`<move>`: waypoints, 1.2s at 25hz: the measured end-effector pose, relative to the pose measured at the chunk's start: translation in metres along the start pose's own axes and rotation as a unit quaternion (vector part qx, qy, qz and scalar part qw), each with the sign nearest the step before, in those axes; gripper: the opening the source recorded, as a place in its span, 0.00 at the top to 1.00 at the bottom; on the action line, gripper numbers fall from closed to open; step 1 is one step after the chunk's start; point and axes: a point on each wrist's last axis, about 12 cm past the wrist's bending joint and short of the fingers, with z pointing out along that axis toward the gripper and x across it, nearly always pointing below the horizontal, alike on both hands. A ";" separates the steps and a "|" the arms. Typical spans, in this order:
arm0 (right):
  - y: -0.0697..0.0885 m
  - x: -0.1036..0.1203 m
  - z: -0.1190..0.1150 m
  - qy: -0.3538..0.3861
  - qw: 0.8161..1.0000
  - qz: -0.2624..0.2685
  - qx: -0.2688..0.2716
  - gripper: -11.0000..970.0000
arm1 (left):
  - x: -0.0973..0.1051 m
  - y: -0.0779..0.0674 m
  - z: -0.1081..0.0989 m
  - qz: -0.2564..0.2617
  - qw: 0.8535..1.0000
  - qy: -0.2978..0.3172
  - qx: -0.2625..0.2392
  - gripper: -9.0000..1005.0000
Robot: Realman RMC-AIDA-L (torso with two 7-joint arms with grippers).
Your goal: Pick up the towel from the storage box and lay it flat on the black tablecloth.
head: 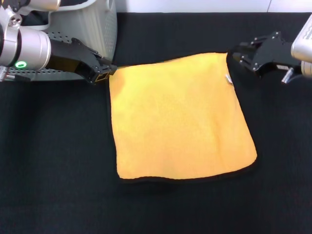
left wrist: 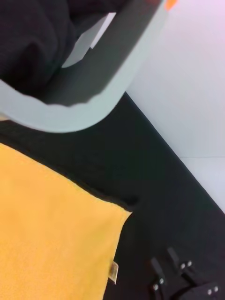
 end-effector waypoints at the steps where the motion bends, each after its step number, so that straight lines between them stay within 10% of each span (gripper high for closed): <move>1: -0.001 0.000 0.000 0.000 1.000 0.008 0.006 0.84 | 0.000 0.000 0.000 0.001 1.000 0.000 0.001 0.84; 10: 0.006 0.010 -0.040 -0.066 0.995 0.074 0.008 0.60 | 0.008 -0.017 -0.006 0.008 0.997 -0.057 0.058 0.62; 18: 0.086 0.038 -0.107 -0.188 0.947 0.129 -0.226 0.24 | 0.038 -0.069 -0.040 0.039 0.949 -0.223 0.218 0.45; 22: 0.097 0.037 -0.115 -0.254 0.918 0.155 -0.263 0.10 | 0.056 -0.078 -0.046 0.024 0.933 -0.254 0.253 0.36; 30: 0.098 0.016 -0.104 -0.294 0.881 0.149 -0.339 0.10 | 0.078 -0.075 -0.056 0.014 0.914 -0.297 0.277 0.36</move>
